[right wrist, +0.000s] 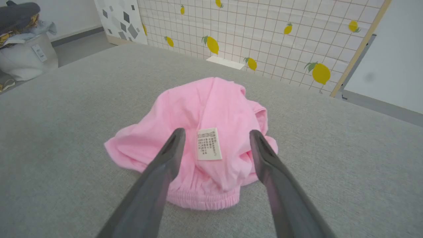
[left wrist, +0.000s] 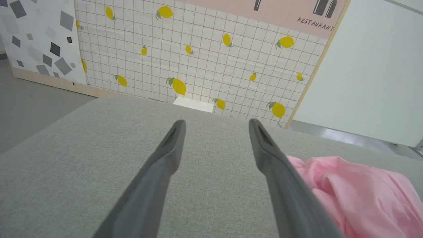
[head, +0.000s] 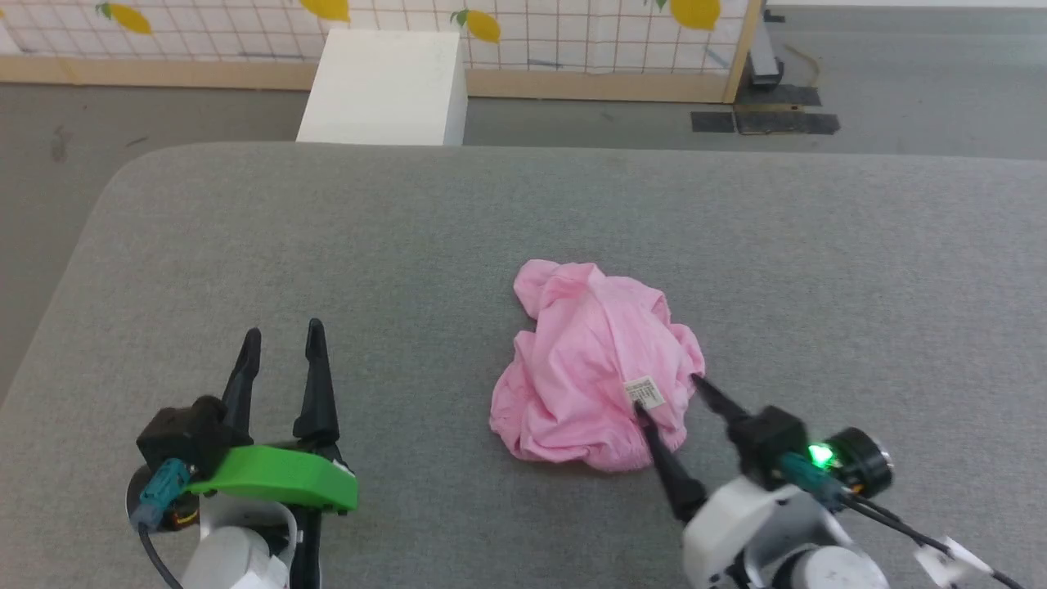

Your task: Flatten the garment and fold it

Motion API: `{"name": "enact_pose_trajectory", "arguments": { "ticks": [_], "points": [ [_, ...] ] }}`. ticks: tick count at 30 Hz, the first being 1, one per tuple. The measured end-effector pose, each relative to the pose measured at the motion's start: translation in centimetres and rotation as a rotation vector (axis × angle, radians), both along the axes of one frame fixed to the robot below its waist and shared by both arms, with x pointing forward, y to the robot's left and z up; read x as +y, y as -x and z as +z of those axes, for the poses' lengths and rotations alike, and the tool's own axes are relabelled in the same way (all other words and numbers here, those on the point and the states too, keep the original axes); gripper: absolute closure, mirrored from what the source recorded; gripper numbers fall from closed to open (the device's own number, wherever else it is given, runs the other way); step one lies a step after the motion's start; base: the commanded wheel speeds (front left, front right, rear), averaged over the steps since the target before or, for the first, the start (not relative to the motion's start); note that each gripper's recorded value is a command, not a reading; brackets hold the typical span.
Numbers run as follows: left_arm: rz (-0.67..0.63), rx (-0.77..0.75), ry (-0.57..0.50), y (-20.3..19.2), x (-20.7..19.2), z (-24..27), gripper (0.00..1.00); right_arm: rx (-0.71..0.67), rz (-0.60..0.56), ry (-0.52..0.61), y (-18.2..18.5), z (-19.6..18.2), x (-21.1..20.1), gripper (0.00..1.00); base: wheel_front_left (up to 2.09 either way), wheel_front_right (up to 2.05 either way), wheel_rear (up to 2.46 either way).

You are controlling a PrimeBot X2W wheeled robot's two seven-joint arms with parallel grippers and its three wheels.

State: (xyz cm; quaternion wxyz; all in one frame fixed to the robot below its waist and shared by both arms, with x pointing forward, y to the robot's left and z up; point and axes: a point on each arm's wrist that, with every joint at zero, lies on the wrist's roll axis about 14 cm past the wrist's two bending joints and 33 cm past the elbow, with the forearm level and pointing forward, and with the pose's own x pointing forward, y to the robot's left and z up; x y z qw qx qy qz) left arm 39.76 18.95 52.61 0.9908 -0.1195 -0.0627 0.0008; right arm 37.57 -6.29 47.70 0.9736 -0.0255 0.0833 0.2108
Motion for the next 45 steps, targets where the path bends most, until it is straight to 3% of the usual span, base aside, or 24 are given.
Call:
{"name": "enact_pose_trajectory", "arguments": {
  "ticks": [5,6,8,9,10,15,19,26,32,37,41,45],
  "points": [
    [0.039,0.004,0.026,0.6,0.8,-0.4,0.00,0.143,0.084,0.079,-0.1,-2.3,2.3,0.00,0.00,0.00,0.00],
    [0.045,0.006,0.030,0.6,1.0,-0.5,0.00,0.173,0.088,0.094,-0.2,-2.8,2.4,0.04,0.00,0.00,0.00],
    [0.058,0.011,0.030,0.8,1.3,-0.8,0.00,0.224,0.082,0.120,-0.5,-3.6,2.1,0.72,0.00,0.00,0.00],
    [0.064,0.013,0.025,0.9,1.5,-0.9,0.00,0.244,0.077,0.137,-0.6,-3.9,2.0,0.90,0.00,0.00,0.00],
    [0.068,0.015,0.022,0.9,1.7,-0.9,0.00,0.262,0.075,0.152,-0.6,-4.3,1.8,1.00,0.00,0.00,0.00],
    [0.082,0.029,0.023,1.3,2.2,-1.5,0.00,0.296,0.097,0.169,-0.5,-4.4,2.5,1.00,0.00,0.00,0.00],
    [0.079,0.038,0.029,1.4,2.3,-1.9,0.00,0.245,0.146,0.121,-0.7,-2.3,4.4,1.00,0.00,0.00,0.00],
    [0.067,0.040,0.024,1.0,2.1,-2.0,0.00,-0.059,0.294,-0.078,-2.6,8.1,9.5,1.00,0.00,0.00,0.00],
    [0.068,0.027,0.023,0.9,2.2,-1.6,0.00,-0.276,0.297,-0.244,-3.7,15.6,9.0,1.00,0.00,0.00,0.00],
    [0.073,0.018,0.018,1.0,2.3,-1.3,0.00,-0.374,0.068,-0.294,-6.8,17.6,1.9,1.00,0.00,0.00,0.00],
    [0.066,0.018,0.009,1.2,2.2,-1.3,0.00,-0.193,-0.228,-0.108,-8.5,10.5,-6.9,1.00,0.00,0.00,0.00],
    [0.053,0.026,0.006,1.3,1.8,-1.5,0.00,0.053,-0.437,0.029,-5.7,2.7,-14.2,1.00,0.00,0.00,0.00]
  ]
}}
